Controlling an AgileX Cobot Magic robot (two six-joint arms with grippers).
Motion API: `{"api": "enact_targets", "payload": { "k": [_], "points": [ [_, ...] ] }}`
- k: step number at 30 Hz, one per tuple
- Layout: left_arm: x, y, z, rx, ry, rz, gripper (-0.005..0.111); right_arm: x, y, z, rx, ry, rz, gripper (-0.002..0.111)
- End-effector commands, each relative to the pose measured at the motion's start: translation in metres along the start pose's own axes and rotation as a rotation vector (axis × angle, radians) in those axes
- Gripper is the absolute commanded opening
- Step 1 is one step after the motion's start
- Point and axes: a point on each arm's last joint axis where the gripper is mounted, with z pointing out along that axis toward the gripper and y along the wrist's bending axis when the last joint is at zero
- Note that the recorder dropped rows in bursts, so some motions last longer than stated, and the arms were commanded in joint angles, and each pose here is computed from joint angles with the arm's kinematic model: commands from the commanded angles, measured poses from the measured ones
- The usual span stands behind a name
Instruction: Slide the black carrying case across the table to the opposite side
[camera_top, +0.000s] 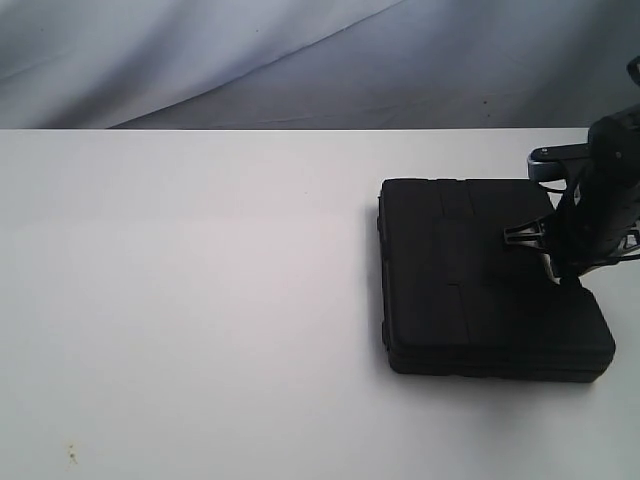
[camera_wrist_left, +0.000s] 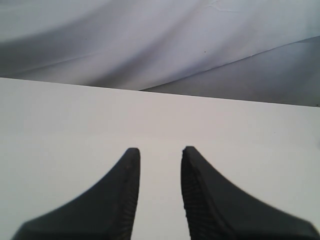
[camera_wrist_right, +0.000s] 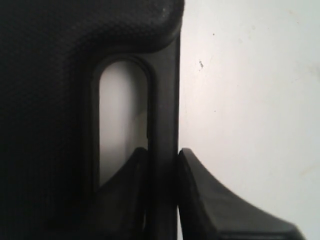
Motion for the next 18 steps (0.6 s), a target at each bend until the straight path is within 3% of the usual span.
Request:
{"api": "enact_targets", "payload": {
  "k": [1,3,8,18],
  "points": [
    [0.001,0.0,0.0,-0.004,0.0,0.001,0.029,-0.003,-0.005,-0.002,0.021,-0.024,-0.014,0.0],
    [0.001,0.0,0.0,-0.004,0.0,0.001,0.029,-0.003,-0.005,-0.002,0.021,-0.024,-0.014,0.004],
    [0.001,0.0,0.0,-0.004,0.0,0.001,0.029,-0.003,-0.005,-0.002,0.018,-0.028,0.006,0.026],
    [0.001,0.0,0.0,-0.004,0.0,0.003,0.029,-0.011,-0.01,-0.041,-0.017,-0.16,0.047,0.027]
  ]
}}
